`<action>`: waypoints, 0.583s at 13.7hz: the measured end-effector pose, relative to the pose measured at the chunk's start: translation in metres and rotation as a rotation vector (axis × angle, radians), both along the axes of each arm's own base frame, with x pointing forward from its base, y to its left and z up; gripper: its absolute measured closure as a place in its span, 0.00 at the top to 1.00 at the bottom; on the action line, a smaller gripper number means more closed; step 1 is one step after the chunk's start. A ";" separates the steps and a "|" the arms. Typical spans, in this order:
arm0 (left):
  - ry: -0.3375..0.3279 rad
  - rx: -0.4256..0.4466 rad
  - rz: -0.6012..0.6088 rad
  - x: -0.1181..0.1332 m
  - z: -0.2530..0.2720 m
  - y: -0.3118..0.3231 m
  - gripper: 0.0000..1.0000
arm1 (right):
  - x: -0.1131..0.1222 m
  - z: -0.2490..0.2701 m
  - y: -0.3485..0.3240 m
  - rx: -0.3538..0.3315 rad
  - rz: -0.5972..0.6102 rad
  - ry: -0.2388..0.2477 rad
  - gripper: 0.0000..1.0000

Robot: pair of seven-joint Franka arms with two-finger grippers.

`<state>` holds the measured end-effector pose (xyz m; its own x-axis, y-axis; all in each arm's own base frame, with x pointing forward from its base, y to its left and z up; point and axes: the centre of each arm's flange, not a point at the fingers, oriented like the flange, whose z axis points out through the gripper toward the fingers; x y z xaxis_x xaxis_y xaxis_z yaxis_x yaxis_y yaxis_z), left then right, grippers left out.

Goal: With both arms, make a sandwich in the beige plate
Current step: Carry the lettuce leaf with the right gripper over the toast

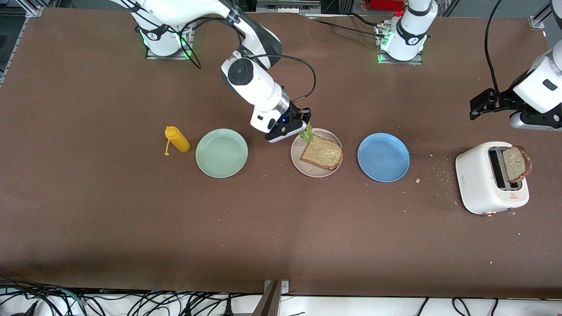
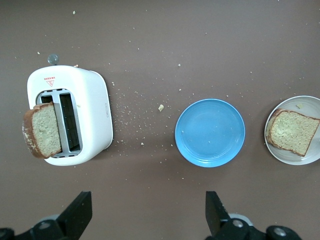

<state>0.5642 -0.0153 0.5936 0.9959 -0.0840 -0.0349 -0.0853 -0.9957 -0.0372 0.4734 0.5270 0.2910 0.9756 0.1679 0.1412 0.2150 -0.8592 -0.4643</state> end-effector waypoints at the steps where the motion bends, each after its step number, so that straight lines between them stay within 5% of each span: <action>1: 0.000 0.000 0.000 0.000 0.000 0.000 1.00 | -0.001 -0.012 0.005 0.014 -0.005 -0.003 0.07; 8: 0.000 0.000 0.000 0.000 0.000 0.000 1.00 | 0.003 -0.016 0.022 0.049 -0.004 -0.018 0.07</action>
